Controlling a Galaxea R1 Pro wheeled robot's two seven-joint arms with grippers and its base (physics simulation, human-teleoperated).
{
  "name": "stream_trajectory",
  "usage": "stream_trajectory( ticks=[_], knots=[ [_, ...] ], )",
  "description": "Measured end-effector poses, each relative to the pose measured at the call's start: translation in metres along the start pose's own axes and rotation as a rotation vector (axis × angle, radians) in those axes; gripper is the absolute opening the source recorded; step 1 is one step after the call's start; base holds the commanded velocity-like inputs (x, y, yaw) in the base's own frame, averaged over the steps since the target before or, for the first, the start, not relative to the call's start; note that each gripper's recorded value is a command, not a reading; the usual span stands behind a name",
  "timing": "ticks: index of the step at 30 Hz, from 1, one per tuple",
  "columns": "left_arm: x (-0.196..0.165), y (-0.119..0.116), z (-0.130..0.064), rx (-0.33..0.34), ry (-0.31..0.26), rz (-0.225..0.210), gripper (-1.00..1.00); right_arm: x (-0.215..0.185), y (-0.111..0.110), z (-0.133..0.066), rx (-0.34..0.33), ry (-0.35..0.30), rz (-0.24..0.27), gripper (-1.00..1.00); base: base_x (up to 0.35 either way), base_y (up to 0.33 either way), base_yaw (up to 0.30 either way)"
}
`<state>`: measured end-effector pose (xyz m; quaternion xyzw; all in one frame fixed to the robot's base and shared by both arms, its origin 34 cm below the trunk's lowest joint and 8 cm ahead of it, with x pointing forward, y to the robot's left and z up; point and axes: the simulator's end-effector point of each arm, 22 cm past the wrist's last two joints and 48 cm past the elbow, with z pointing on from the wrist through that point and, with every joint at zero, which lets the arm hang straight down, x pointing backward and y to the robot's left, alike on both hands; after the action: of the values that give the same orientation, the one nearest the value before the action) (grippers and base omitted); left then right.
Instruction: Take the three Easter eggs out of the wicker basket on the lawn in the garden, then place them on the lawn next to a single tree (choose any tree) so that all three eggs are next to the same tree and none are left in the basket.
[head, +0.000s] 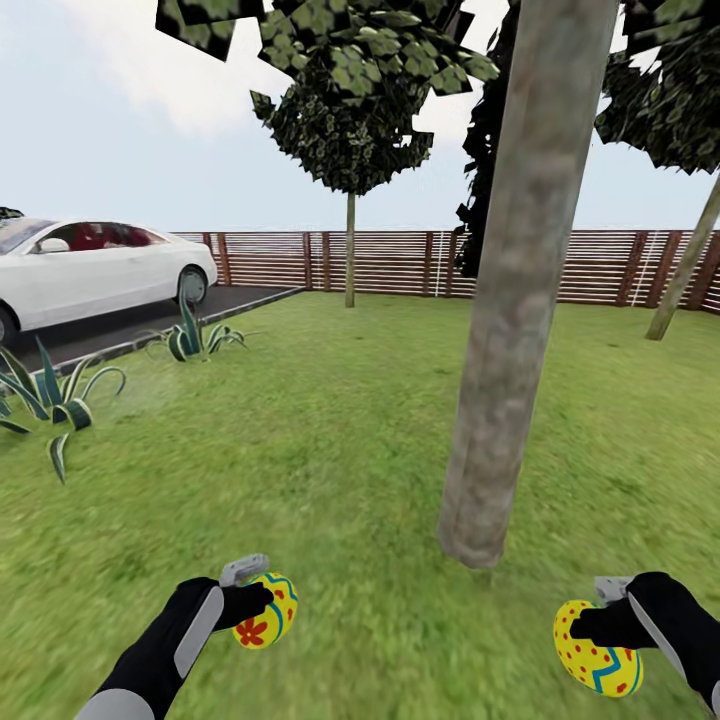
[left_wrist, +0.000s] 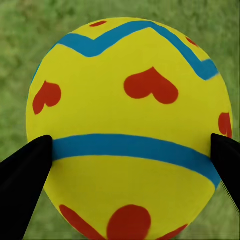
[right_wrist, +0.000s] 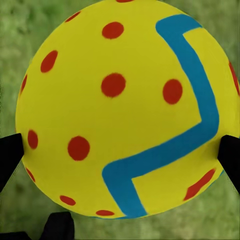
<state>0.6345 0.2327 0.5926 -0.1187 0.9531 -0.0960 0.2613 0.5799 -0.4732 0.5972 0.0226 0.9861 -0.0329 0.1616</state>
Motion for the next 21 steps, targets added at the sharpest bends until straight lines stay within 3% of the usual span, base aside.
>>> stream_trajectory(
  ticks=[11, 21],
  knots=[
    [0.000, 0.000, 0.000, -0.001, -0.001, 0.000, -1.00, 0.000, -0.001, 0.000, 0.001, 0.001, 0.000, -1.00, 0.324, 0.000, 0.000],
    [0.005, -0.024, 0.004, 0.033, -0.006, -0.008, -1.00, 0.001, 0.000, 0.002, 0.000, 0.002, 0.000, -1.00, 0.019, 0.000, 0.000]
  ],
)
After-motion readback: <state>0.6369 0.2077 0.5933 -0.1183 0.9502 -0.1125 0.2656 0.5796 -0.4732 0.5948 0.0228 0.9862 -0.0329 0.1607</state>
